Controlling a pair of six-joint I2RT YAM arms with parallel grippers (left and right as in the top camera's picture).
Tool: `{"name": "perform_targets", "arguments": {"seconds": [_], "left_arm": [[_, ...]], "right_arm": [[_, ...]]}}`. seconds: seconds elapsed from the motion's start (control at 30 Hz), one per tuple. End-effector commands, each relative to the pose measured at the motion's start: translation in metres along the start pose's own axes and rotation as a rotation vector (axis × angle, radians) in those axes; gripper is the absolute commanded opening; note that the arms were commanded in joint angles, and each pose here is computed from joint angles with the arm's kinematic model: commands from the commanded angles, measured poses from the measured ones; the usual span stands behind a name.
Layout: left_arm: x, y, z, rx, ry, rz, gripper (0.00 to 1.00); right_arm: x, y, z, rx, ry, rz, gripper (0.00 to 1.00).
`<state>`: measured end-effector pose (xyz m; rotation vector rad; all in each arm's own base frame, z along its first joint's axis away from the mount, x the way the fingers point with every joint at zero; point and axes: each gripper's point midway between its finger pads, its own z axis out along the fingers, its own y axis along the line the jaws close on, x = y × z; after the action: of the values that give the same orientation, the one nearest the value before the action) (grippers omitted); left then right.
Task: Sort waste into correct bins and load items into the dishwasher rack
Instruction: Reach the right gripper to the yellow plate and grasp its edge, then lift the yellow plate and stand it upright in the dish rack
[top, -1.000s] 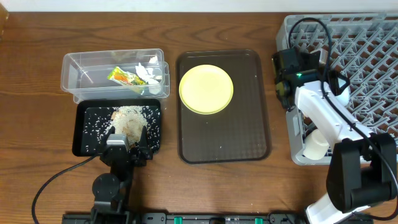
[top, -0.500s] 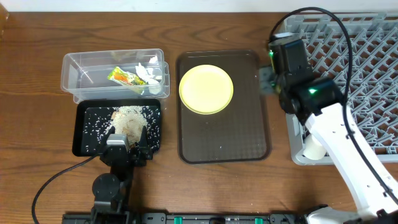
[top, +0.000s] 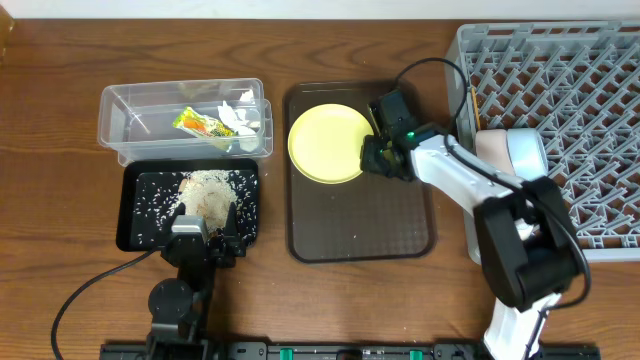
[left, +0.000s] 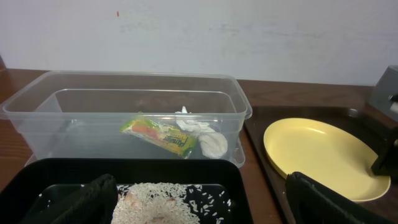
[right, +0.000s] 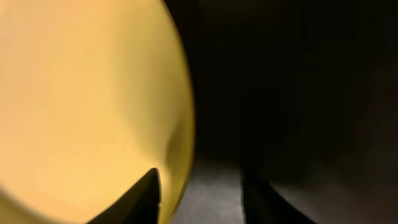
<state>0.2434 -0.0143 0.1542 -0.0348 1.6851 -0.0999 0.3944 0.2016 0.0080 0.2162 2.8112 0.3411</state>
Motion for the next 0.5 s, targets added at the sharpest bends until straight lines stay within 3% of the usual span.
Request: {"name": "perform_targets", "arguments": {"seconds": [0.0, 0.03, 0.13, 0.27, 0.47], "left_arm": [[0.017, 0.002, 0.002, -0.007, 0.041, 0.008, 0.89], [0.017, 0.002, 0.002, -0.007, 0.041, 0.008, 0.89], [0.017, 0.002, 0.002, -0.007, 0.041, 0.008, 0.89], [0.017, 0.002, 0.002, -0.007, 0.041, 0.008, 0.89], [0.017, 0.002, 0.002, -0.007, 0.041, 0.008, 0.89]], "right_arm": [[0.008, -0.005, 0.015, 0.026, 0.025, 0.055, 0.27], [0.010, -0.007, 0.017, 0.031, 0.032, 0.055, 0.17], [0.013, -0.013, 0.015, 0.058, 0.044, 0.058, 0.01], [-0.002, -0.023, -0.010, 0.080, 0.002, 0.082, 0.01], [-0.062, -0.047, -0.106, 0.115, -0.260, 0.044, 0.01]]}}
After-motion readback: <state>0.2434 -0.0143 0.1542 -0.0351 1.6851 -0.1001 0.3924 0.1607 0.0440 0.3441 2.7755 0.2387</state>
